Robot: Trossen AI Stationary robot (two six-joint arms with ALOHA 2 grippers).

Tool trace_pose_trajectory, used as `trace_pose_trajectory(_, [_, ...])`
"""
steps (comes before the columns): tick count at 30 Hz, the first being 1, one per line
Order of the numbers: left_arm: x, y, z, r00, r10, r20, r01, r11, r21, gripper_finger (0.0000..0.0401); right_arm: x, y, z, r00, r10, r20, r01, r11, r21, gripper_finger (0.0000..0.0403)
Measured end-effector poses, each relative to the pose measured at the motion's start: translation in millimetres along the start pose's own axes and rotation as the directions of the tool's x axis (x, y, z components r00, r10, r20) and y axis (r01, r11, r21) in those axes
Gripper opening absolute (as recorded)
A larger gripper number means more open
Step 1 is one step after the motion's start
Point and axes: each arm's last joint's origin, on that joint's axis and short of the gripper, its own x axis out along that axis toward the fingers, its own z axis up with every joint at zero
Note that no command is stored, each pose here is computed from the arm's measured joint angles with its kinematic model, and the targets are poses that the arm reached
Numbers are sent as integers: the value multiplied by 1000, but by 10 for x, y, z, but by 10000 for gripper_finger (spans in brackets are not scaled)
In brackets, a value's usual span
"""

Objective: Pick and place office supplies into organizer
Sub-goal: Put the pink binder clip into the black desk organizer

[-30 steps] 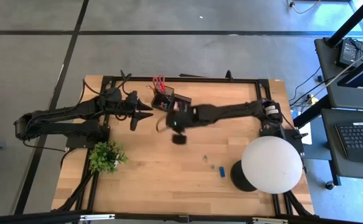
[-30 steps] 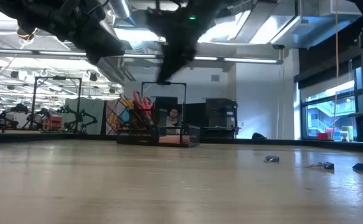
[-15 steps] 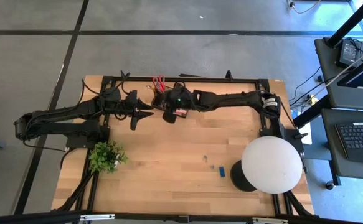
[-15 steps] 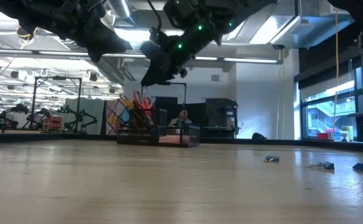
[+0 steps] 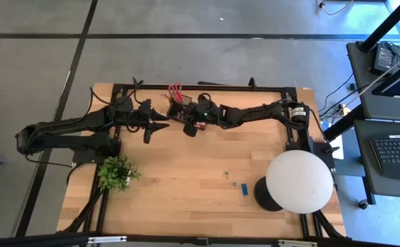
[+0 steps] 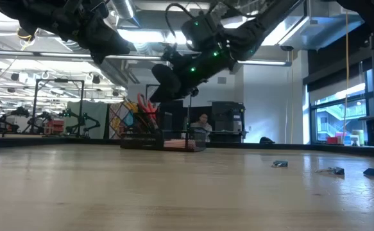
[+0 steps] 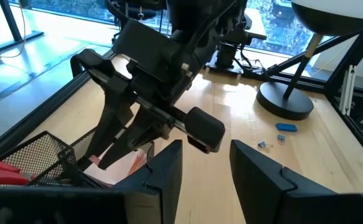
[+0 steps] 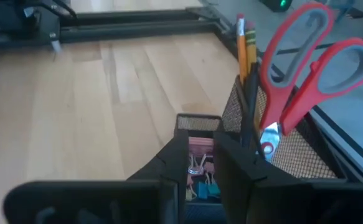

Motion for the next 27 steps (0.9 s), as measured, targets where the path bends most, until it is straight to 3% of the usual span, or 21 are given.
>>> trace_pose_trajectory(9, [0, 0, 0, 1000, 0, 0, 0, 1000, 0, 127, 70, -23, -60, 999, -9, 52, 9, 1000, 14, 68])
trace_pose_trajectory(27, [-1, 0, 0, 1000, 0, 0, 0, 1000, 0, 127, 292, -55, -396, 999, -25, -27, 25, 1000, 19, 69])
